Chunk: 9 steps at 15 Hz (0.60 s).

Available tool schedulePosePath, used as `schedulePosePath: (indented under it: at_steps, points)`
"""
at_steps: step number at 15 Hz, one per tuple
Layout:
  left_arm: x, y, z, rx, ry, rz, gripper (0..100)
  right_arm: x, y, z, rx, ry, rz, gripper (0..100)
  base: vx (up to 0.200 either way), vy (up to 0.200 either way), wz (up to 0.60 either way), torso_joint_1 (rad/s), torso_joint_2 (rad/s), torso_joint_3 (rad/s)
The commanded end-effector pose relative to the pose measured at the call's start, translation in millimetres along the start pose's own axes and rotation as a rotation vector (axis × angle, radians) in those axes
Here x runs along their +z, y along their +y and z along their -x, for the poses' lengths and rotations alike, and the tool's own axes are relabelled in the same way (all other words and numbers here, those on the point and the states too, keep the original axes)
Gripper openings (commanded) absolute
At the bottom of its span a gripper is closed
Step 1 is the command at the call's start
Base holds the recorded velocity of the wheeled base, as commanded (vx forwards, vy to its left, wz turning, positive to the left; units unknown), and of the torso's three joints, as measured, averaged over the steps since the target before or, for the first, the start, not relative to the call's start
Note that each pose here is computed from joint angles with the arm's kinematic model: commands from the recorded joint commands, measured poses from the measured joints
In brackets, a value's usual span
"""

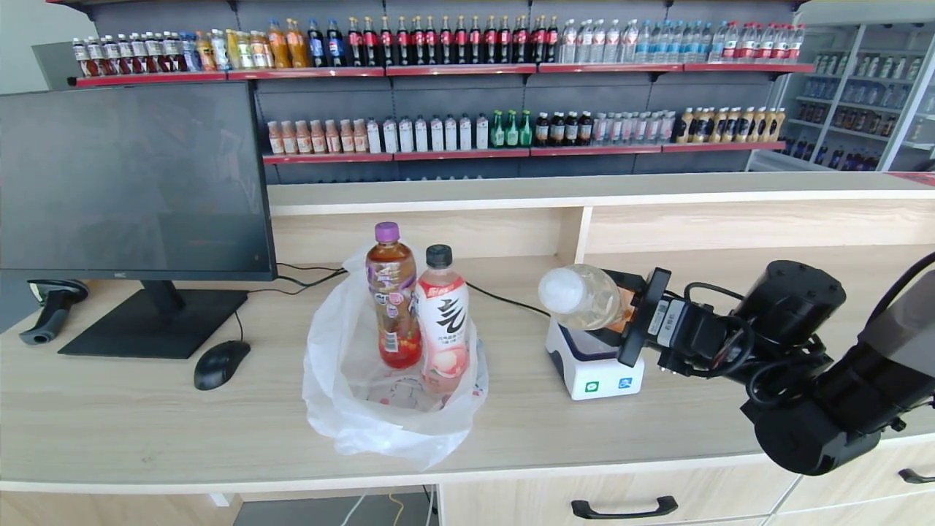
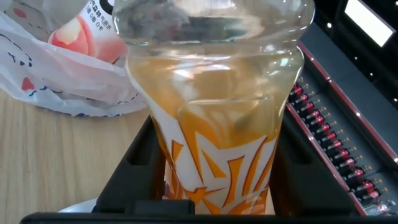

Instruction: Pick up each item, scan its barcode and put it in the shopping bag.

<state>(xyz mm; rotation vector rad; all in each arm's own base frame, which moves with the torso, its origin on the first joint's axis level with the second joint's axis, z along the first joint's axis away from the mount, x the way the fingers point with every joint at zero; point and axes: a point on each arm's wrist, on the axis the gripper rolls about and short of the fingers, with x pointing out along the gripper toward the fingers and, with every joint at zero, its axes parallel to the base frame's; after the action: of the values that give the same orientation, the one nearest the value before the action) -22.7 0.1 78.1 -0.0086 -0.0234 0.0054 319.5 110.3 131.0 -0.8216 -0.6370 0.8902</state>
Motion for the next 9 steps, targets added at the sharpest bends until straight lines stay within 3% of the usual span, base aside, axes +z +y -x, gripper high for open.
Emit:
schedulePosePath:
  at_steps: [1,9]
  points:
    - [-0.1,0.0,0.0,0.001,0.0,0.004,100,-1.1,1.6,0.0,0.005,0.001,-0.004,0,0.0,0.0,0.0,0.0,0.0,0.0]
    - [-0.2,0.0,0.0,-0.001,0.002,0.007,100,-2.5,4.6,1.0,0.012,0.008,-0.013,0,0.0,0.0,0.0,0.0,0.0,0.0]
